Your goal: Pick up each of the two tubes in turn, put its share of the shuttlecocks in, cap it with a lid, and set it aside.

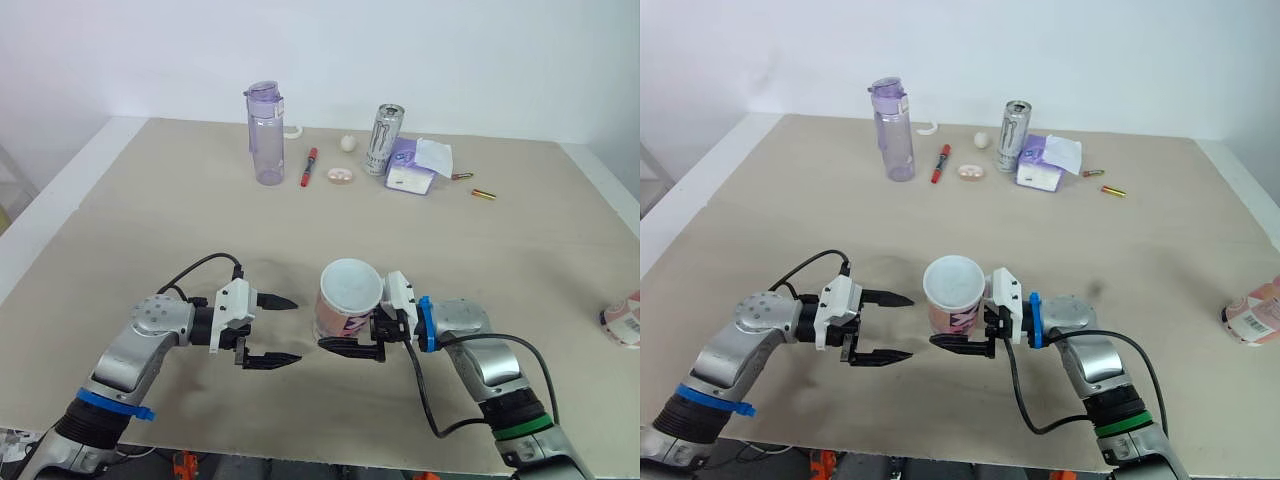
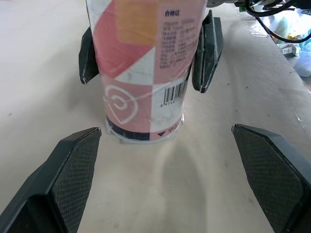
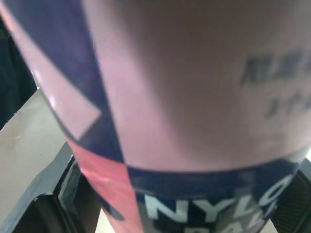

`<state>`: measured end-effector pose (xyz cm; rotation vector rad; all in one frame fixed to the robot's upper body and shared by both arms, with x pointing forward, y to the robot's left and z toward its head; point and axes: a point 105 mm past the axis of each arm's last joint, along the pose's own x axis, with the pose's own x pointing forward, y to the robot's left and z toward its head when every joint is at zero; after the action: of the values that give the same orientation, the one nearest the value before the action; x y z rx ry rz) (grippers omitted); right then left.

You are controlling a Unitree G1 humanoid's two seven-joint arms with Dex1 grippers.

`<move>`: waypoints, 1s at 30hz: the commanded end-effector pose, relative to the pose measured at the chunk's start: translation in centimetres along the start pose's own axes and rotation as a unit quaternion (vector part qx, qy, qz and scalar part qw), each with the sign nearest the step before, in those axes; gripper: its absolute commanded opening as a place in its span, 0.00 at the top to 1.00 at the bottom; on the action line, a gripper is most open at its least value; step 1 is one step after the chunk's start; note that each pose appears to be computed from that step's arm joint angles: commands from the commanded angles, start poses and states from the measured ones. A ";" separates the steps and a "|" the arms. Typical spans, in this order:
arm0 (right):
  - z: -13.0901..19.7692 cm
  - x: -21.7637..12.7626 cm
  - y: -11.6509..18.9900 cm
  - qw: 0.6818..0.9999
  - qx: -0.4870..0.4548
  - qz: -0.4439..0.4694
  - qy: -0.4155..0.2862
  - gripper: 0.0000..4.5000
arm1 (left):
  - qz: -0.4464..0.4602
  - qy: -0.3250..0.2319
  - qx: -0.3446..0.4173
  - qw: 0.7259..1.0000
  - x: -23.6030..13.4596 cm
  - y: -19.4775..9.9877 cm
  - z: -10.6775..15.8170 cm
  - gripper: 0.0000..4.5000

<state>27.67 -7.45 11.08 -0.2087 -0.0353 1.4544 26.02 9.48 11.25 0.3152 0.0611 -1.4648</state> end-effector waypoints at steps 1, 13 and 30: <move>0.8 -0.1 -0.3 1.000 -0.019 0.006 -0.009 0.01 | 0.002 -0.007 0.019 1.000 -0.2 -0.1 0.8 0.00; 1.2 -0.5 -0.5 1.000 -0.029 -0.003 -0.008 0.10 | 0.006 -0.007 0.021 1.000 -0.1 0.0 0.6 0.00; 2.3 -2.1 -1.1 0.998 -0.021 -0.050 -0.015 0.40 | 0.002 -0.007 0.021 1.000 0.2 0.0 0.5 0.00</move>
<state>28.35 -8.86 11.96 -0.2004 -0.0358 1.3772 25.91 9.48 10.98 0.3206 0.0603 -1.4594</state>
